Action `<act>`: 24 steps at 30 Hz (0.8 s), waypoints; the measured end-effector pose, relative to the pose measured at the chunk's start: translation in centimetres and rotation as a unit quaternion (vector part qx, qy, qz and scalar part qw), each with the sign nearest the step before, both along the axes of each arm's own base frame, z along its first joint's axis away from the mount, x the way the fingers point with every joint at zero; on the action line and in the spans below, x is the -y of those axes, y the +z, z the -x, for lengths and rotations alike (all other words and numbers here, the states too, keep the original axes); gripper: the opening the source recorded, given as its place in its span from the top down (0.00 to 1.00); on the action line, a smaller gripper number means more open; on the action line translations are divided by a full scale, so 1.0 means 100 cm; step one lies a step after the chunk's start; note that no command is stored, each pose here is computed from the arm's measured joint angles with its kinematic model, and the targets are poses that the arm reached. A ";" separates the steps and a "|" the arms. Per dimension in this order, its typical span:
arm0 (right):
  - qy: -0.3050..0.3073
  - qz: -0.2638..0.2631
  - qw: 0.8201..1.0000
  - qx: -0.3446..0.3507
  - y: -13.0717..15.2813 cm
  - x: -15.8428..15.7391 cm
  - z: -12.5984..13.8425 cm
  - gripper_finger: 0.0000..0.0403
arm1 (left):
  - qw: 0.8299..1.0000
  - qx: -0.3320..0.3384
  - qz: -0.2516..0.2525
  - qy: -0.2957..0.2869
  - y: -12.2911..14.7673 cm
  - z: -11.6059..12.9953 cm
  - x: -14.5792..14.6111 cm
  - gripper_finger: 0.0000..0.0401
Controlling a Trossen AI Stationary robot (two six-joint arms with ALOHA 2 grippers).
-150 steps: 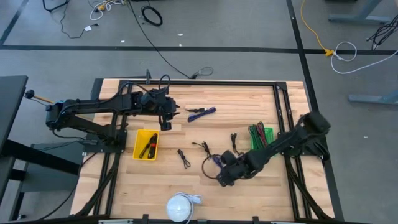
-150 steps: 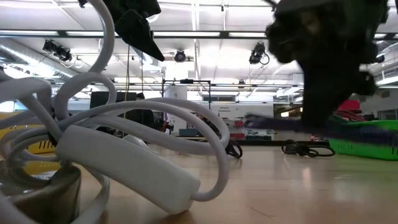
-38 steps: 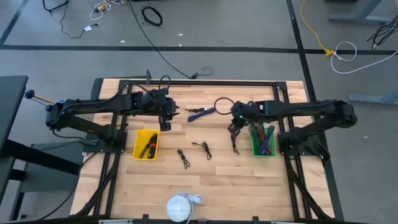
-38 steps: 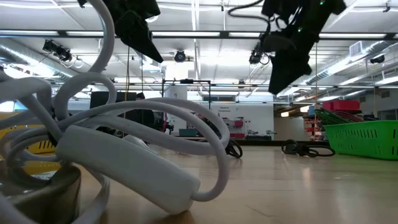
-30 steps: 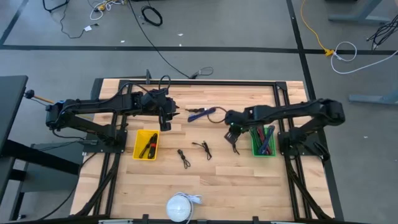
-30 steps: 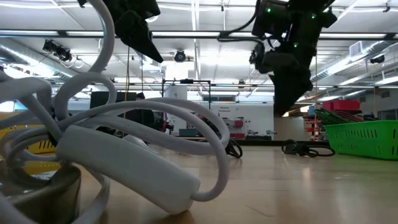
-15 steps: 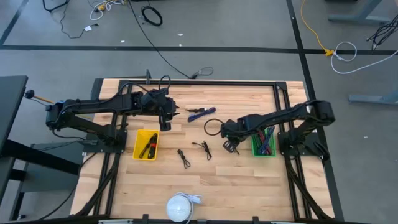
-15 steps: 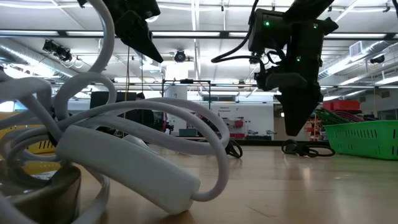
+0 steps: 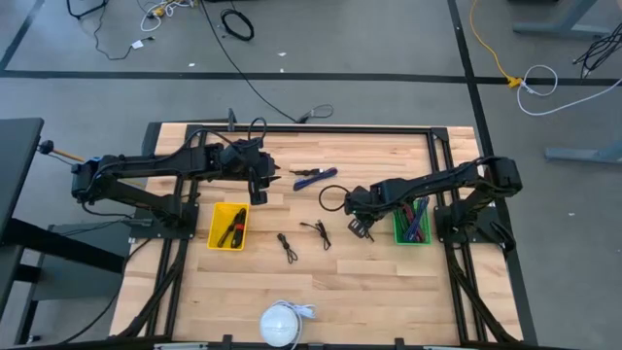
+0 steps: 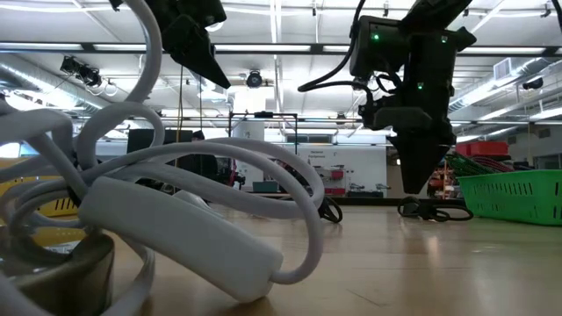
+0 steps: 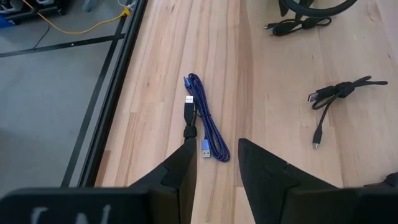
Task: Pick & Place USB Port
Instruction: Put the black charger cable into the yellow basket
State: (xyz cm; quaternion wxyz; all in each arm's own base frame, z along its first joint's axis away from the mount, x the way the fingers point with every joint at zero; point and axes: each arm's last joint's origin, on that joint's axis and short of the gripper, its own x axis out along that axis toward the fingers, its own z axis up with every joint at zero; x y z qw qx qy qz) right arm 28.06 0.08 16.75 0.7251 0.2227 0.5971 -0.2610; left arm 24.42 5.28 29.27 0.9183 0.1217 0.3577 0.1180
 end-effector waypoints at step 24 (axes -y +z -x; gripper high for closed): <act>-0.008 -0.007 1.000 0.011 0.000 0.000 -0.002 0.82 | 1.000 0.000 0.001 0.001 0.000 0.000 0.000 0.70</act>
